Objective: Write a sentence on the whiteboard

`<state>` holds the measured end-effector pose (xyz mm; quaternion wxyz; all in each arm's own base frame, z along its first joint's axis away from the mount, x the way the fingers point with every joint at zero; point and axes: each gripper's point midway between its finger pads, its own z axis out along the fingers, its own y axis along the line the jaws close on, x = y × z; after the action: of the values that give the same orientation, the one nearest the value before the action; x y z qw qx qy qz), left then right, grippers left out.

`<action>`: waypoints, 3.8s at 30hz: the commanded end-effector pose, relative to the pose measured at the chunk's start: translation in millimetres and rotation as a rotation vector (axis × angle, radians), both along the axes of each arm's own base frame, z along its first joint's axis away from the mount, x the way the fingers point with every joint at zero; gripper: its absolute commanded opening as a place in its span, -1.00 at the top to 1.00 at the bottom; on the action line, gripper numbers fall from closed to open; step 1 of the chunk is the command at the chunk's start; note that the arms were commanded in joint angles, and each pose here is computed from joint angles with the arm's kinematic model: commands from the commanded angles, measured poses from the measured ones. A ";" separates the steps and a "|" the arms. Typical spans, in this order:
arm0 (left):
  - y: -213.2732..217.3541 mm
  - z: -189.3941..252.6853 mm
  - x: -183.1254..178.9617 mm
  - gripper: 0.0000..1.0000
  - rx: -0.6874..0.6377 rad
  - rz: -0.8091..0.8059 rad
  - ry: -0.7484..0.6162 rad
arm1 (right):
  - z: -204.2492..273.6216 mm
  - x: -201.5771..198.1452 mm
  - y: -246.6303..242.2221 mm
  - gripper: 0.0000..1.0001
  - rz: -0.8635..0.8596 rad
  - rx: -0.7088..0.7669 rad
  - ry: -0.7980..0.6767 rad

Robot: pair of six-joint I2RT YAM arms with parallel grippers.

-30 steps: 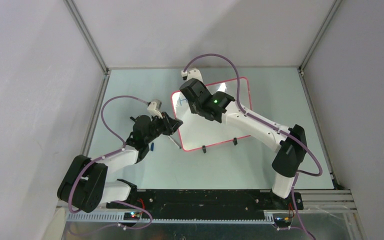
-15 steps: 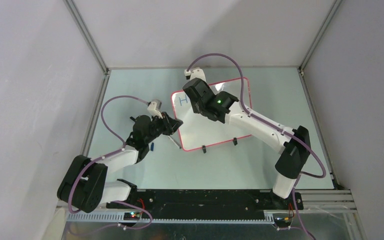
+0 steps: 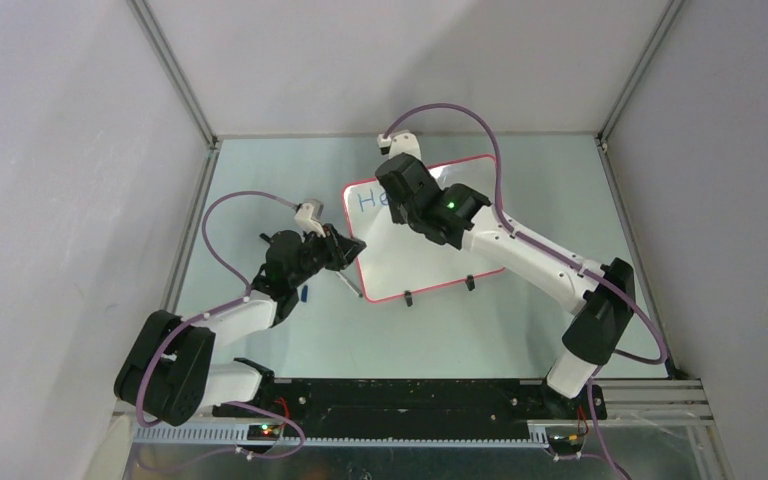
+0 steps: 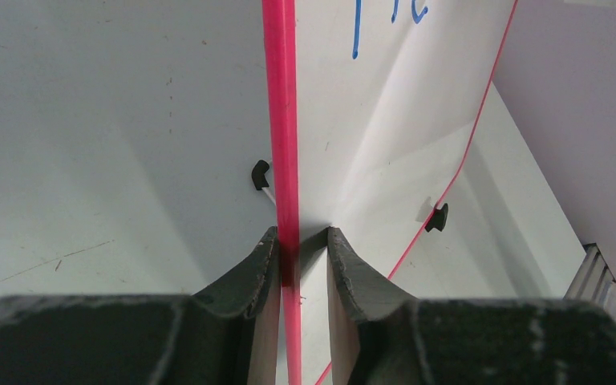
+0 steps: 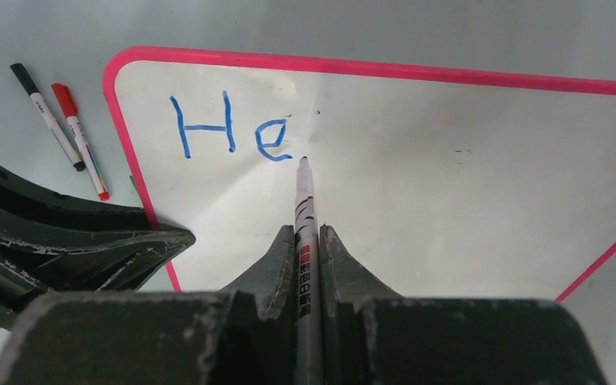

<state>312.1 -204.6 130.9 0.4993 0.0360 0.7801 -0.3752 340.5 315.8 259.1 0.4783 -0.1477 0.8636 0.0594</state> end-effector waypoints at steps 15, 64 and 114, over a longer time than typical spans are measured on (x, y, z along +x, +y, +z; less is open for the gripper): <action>4.3 9.2 7.6 0.83 0.041 0.021 -0.057 | 13.8 19.8 1.3 1.00 -0.041 0.038 -0.051; 4.2 9.0 7.2 0.83 0.050 0.022 -0.060 | 10.4 24.9 14.8 1.00 -0.006 0.052 -0.042; 3.8 9.1 7.2 0.83 0.053 0.023 -0.061 | 2.9 17.7 -15.8 1.00 -0.070 0.007 -0.026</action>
<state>311.6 -205.2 130.5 0.5005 0.0390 0.7807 -0.3721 353.1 315.3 240.5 0.4678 -0.1467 0.8703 0.0474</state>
